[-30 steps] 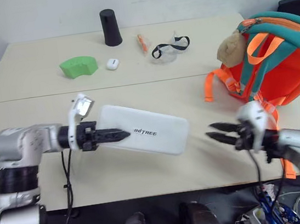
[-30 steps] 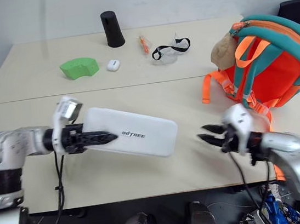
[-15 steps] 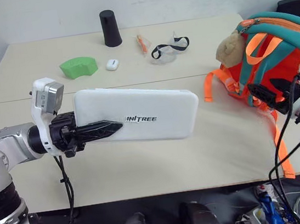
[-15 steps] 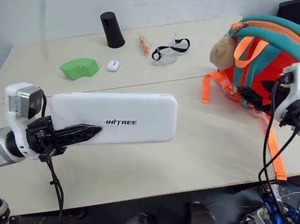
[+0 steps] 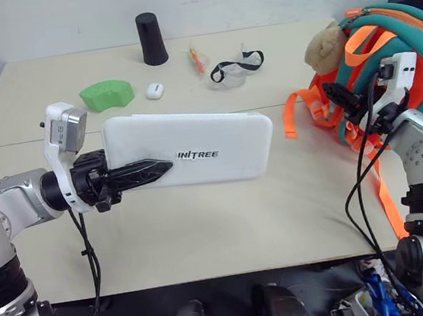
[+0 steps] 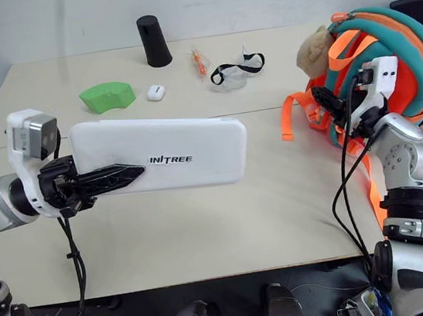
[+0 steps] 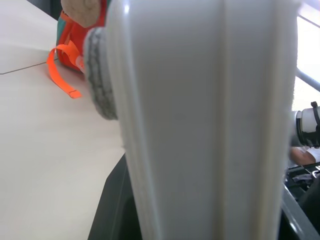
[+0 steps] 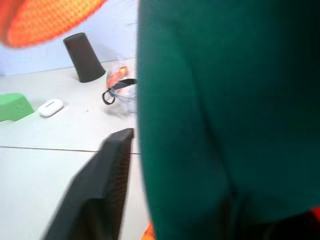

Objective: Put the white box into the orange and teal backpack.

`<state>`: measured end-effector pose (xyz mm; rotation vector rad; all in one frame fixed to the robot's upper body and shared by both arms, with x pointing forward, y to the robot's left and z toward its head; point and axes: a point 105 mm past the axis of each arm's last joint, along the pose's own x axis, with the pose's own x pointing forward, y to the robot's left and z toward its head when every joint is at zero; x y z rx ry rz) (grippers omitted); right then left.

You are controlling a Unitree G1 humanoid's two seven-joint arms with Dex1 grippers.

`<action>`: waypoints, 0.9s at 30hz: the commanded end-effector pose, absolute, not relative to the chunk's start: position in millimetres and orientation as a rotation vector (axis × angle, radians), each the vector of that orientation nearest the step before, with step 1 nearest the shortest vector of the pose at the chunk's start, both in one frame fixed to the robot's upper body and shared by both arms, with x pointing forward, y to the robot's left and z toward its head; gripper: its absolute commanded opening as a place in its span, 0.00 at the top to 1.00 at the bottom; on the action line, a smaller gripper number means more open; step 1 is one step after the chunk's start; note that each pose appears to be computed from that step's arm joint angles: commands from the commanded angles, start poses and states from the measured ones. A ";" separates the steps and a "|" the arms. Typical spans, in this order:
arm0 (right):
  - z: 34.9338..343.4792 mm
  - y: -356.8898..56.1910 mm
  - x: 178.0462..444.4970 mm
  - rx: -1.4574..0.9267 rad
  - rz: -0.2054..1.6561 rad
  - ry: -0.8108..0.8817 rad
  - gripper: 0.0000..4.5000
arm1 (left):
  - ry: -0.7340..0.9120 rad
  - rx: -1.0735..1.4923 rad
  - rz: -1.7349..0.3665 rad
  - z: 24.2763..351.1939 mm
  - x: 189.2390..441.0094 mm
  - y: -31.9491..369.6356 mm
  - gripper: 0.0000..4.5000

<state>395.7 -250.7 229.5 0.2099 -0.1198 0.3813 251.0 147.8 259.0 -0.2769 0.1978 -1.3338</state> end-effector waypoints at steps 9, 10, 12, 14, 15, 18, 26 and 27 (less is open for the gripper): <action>262.8 -213.2 343.8 0.178 0.763 -0.220 0.99 | 0.088 -0.276 -1.268 278.8 267.6 158.9 0.70; 266.5 -205.5 329.6 0.174 0.846 -0.215 0.99 | 0.077 -0.277 -1.249 281.3 272.3 162.5 0.70; 267.7 -188.8 296.9 0.158 1.026 -0.160 0.99 | 0.056 -0.277 -1.222 287.4 280.2 169.3 0.70; 263.3 -176.8 268.7 0.133 1.158 -0.083 0.99 | 0.045 -0.263 -1.214 291.4 284.3 172.1 0.70; 260.9 -172.6 257.5 0.124 1.206 -0.045 0.99 | 0.039 -0.256 -1.214 292.9 285.9 172.6 0.70; 257.1 -163.2 229.4 0.089 1.325 0.044 0.99 | 0.016 -0.229 -1.229 299.4 290.3 171.3 0.70; 274.1 -150.9 193.2 0.086 1.503 0.110 0.99 | -0.012 -0.170 -1.313 306.5 290.0 162.0 0.70; 272.5 -148.5 186.7 0.081 1.538 0.135 0.99 | -0.010 -0.156 -1.334 304.9 289.6 157.7 0.70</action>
